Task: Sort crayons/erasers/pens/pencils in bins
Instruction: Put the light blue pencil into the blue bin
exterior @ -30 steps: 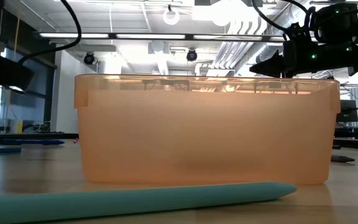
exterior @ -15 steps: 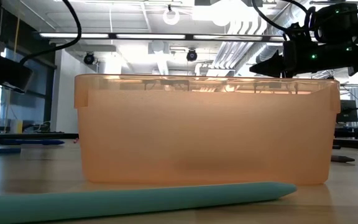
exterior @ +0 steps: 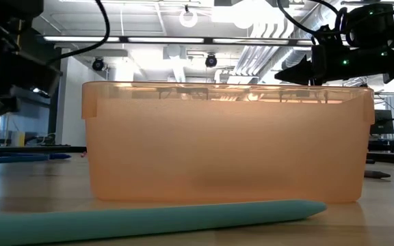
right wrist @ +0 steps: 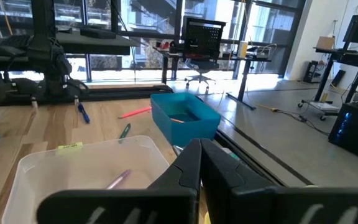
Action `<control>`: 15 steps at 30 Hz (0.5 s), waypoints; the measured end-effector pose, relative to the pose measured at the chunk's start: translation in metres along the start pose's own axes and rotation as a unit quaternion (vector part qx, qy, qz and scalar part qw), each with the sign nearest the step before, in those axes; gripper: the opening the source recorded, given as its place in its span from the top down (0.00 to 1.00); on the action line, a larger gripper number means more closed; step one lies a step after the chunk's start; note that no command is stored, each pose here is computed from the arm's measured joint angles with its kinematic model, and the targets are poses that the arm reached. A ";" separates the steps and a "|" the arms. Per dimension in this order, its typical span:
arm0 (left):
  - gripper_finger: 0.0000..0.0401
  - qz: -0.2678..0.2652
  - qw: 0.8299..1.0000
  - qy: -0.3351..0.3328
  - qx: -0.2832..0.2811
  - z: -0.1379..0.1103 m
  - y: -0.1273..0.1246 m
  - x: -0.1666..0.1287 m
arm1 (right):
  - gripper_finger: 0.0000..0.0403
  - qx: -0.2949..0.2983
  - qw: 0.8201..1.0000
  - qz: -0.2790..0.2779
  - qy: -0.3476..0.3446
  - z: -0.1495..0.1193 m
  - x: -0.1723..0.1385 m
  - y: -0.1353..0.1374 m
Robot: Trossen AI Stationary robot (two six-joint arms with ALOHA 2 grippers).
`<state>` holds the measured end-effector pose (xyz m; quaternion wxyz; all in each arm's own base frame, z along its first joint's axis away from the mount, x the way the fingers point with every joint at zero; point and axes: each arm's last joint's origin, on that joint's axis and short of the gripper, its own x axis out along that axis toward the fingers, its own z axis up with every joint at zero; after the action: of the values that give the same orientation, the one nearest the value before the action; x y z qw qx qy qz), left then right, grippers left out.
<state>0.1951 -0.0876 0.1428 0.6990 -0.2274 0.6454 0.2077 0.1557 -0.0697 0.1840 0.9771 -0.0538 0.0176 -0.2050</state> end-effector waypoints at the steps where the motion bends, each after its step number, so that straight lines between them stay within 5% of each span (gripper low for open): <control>1: 0.97 -0.004 1.000 -0.003 0.003 0.003 -0.001 -0.002 | 1.00 0.000 1.000 0.000 0.000 0.000 0.000 0.000; 15: 0.98 0.046 0.997 -0.053 0.040 0.062 0.020 -0.035 | 1.00 0.000 1.000 0.000 0.001 0.000 0.000 0.000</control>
<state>0.2303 -0.0346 0.1810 0.7307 -0.1579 0.6247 0.2257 0.1557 -0.0698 0.1837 0.9771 -0.0537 0.0190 -0.2051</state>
